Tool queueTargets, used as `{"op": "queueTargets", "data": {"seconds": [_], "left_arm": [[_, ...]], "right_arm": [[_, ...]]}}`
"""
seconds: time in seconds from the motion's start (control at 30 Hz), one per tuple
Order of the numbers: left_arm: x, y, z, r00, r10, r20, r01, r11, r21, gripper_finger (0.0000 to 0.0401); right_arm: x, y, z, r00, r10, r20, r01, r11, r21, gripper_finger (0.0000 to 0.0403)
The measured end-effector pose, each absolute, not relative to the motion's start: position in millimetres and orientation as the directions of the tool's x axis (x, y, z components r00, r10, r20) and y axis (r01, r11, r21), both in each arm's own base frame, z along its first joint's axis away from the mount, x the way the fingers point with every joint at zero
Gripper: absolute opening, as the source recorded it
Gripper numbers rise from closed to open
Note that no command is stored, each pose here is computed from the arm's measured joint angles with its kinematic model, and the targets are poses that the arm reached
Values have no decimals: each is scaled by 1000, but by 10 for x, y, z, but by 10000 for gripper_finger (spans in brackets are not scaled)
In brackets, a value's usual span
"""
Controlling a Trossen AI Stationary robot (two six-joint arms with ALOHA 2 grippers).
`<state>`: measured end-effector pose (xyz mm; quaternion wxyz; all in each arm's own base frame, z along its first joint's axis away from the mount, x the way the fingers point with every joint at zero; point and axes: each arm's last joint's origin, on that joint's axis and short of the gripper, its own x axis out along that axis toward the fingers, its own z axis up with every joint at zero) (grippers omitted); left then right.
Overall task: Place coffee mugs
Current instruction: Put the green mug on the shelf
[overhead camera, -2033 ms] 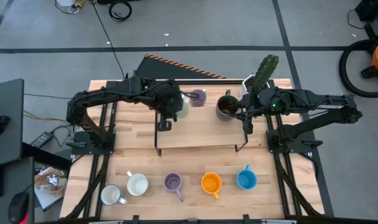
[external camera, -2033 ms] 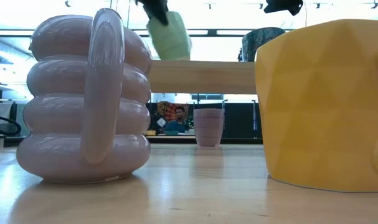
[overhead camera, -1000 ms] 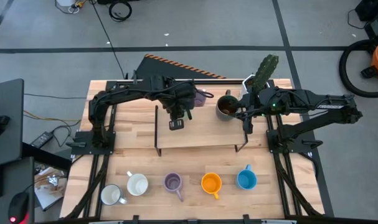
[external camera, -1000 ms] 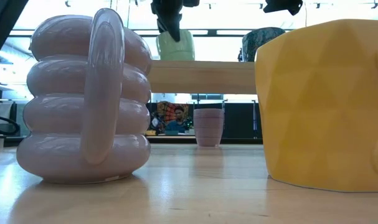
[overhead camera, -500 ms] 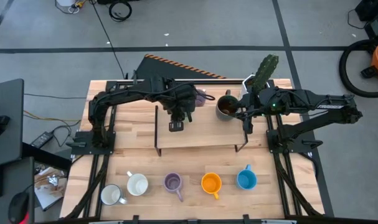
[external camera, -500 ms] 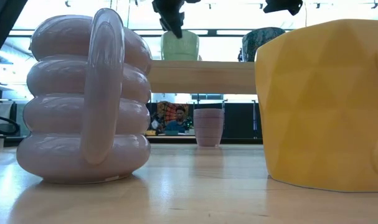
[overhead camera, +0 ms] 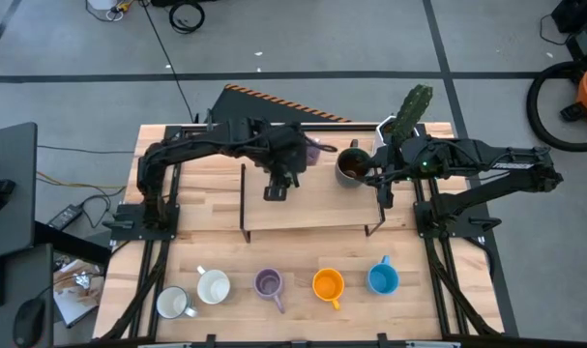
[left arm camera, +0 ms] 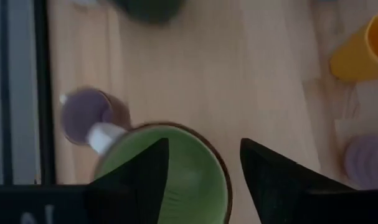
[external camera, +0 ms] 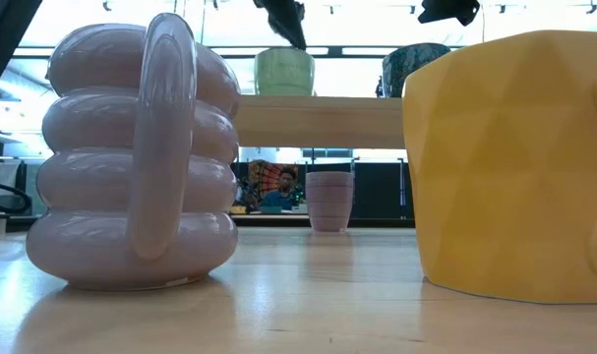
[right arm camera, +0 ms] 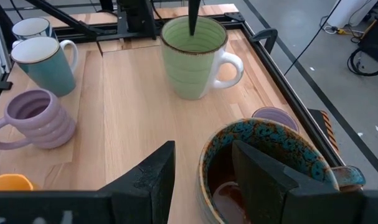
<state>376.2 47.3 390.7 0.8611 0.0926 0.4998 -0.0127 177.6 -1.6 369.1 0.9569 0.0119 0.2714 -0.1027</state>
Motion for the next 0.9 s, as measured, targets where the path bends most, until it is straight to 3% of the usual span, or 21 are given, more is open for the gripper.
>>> {"op": "queueTargets", "data": {"seconds": [0.33,0.57,0.9], "left_arm": [[3590,458,4343,631,89,-771,101,975,196,189],[3503,464,4124,614,130,-778,88,969,231,171],[3011,491,4006,770,171,-615,10,960,280,165]], "right_arm": [[1772,-14,3686,829,-185,-527,198,980,-31,165],[1763,-12,3672,820,-182,-542,198,980,-28,165],[1730,-16,3759,836,-194,-514,217,976,-15,165]]}}
